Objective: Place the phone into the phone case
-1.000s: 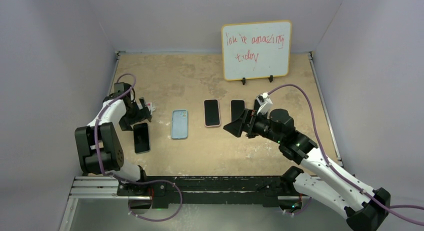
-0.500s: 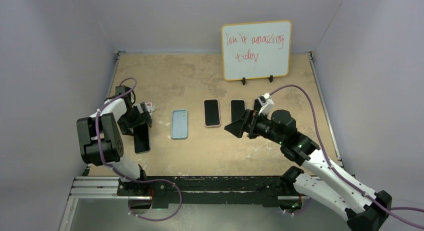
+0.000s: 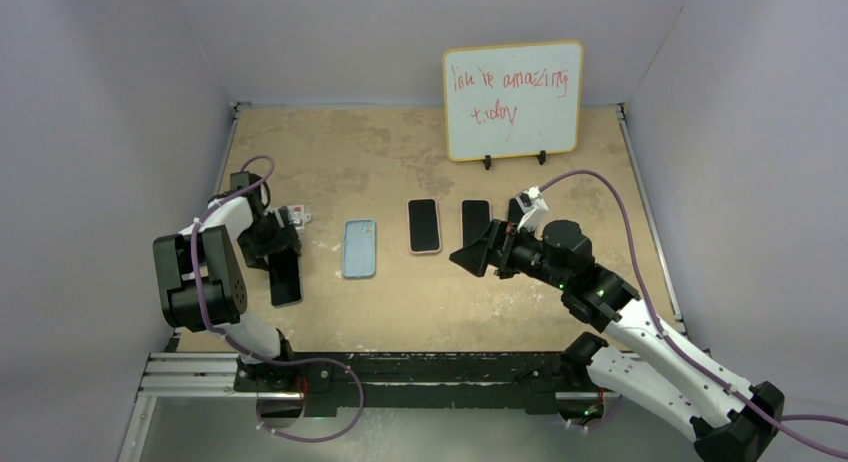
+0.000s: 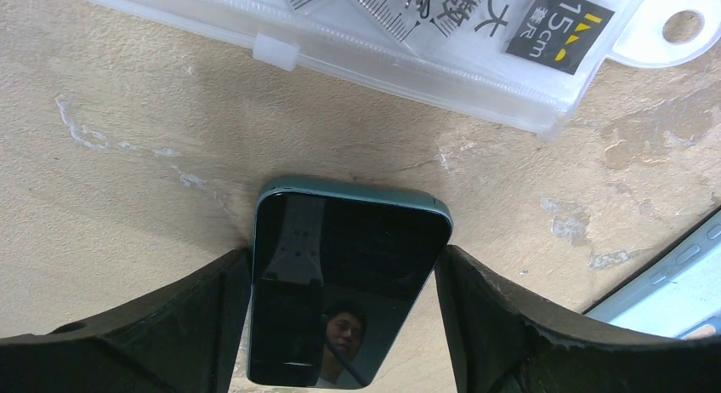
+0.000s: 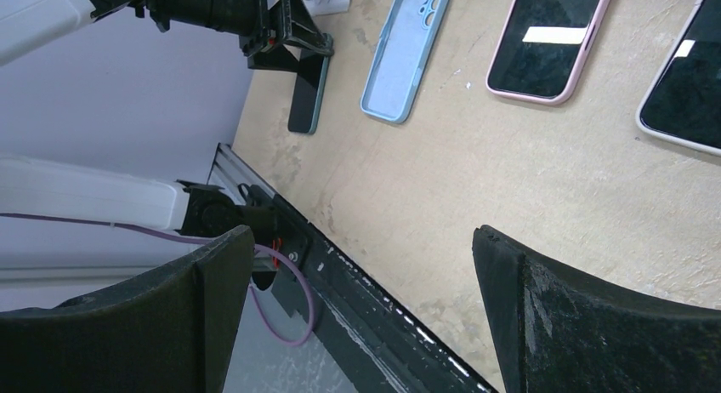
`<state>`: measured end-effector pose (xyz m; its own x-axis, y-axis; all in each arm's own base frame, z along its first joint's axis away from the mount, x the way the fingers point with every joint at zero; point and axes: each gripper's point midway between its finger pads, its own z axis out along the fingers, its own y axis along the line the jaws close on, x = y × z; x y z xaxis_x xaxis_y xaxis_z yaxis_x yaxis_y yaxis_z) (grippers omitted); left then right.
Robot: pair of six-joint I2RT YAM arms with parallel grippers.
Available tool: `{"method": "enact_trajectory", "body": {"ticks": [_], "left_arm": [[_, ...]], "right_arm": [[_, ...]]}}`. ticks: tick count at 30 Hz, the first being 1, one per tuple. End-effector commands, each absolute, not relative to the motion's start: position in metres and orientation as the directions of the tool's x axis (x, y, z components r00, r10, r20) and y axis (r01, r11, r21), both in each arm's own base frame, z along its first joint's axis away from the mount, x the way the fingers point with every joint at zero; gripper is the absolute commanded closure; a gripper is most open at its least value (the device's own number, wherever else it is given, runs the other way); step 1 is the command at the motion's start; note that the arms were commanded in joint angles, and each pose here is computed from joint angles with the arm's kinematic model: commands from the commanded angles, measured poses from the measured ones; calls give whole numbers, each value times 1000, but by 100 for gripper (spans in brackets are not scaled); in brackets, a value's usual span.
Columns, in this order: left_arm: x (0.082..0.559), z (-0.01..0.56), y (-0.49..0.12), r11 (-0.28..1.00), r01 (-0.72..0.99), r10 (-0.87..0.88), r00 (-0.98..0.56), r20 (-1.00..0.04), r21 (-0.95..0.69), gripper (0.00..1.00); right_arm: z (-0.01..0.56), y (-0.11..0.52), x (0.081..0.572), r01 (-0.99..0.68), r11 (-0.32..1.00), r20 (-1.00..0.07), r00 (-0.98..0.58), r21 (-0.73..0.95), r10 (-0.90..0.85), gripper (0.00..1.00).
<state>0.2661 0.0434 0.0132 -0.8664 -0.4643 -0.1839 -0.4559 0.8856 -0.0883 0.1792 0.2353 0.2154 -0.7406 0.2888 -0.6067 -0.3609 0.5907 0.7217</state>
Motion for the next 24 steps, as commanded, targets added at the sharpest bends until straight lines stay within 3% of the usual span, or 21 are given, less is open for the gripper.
{"method": "enact_trajectory", "body": {"ticks": [1,20,24], "left_arm": [[269,4,19,886,-422,-451,-881,-142,-194,38],[271,5,-26,844,-376,-440,-893,-94,-382,47],[268,4,-36,834,-364,-428,-901,-70,-415,50]], "right_arm": [[215,237,182,-369,589,-615,-732,718,291,1],[197,244,187,-298,623,-557,-786,723,271,1],[204,258,189,-332,554,-549,-785,763,286,5]]}}
